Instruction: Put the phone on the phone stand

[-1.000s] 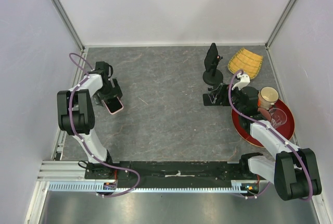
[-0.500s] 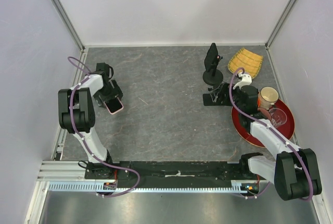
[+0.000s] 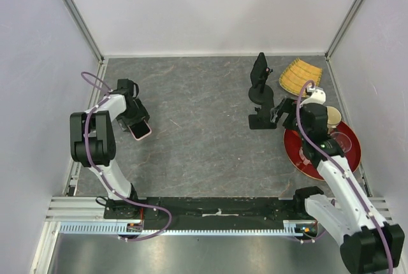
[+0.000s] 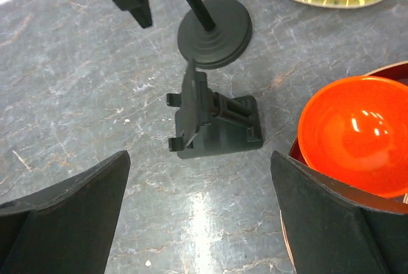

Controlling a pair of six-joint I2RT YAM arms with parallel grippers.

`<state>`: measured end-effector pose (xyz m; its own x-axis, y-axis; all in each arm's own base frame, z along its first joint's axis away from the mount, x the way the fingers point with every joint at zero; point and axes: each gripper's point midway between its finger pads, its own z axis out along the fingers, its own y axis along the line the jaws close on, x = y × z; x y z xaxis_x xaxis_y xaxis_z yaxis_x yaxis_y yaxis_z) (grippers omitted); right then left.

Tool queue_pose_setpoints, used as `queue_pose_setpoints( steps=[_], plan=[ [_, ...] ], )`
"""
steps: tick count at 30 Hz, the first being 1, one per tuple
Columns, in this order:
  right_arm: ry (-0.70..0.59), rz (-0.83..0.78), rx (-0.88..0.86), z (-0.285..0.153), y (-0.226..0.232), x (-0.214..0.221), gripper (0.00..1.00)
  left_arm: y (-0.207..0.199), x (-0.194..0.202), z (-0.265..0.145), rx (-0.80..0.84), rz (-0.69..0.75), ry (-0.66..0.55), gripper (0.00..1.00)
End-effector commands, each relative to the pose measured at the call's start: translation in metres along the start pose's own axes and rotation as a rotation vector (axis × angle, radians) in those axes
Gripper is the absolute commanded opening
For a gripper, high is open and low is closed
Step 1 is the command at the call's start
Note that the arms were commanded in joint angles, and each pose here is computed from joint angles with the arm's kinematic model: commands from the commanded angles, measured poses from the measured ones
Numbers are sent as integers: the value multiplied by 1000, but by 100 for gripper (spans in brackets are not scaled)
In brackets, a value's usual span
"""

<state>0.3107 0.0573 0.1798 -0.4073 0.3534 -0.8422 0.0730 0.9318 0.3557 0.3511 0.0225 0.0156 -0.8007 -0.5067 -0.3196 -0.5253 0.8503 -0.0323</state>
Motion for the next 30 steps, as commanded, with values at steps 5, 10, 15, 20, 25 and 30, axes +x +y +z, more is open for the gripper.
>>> queue_pose_setpoints(
  steps=[5, 10, 15, 20, 25, 30],
  plan=[
    [-154, -72, -180, -61, 68, -64, 98, -40, 11, -35, 272, -99, 4, 2],
    [-71, -122, -390, -52, 146, -32, 98, -66, 11, -61, 458, -140, -7, 2],
    [-93, -85, -629, -59, 245, 15, 98, -84, 12, -93, 616, -160, -20, 2],
    [-54, -57, -707, -53, 312, 92, 88, -101, 16, -120, 777, -213, 6, 2],
    [-103, -55, -749, -54, 346, 109, 88, -107, 46, -137, 888, -377, 138, 2],
    [-91, -84, -740, -46, 351, 133, 91, -102, 59, -154, 921, -458, 170, 2]
  ],
)
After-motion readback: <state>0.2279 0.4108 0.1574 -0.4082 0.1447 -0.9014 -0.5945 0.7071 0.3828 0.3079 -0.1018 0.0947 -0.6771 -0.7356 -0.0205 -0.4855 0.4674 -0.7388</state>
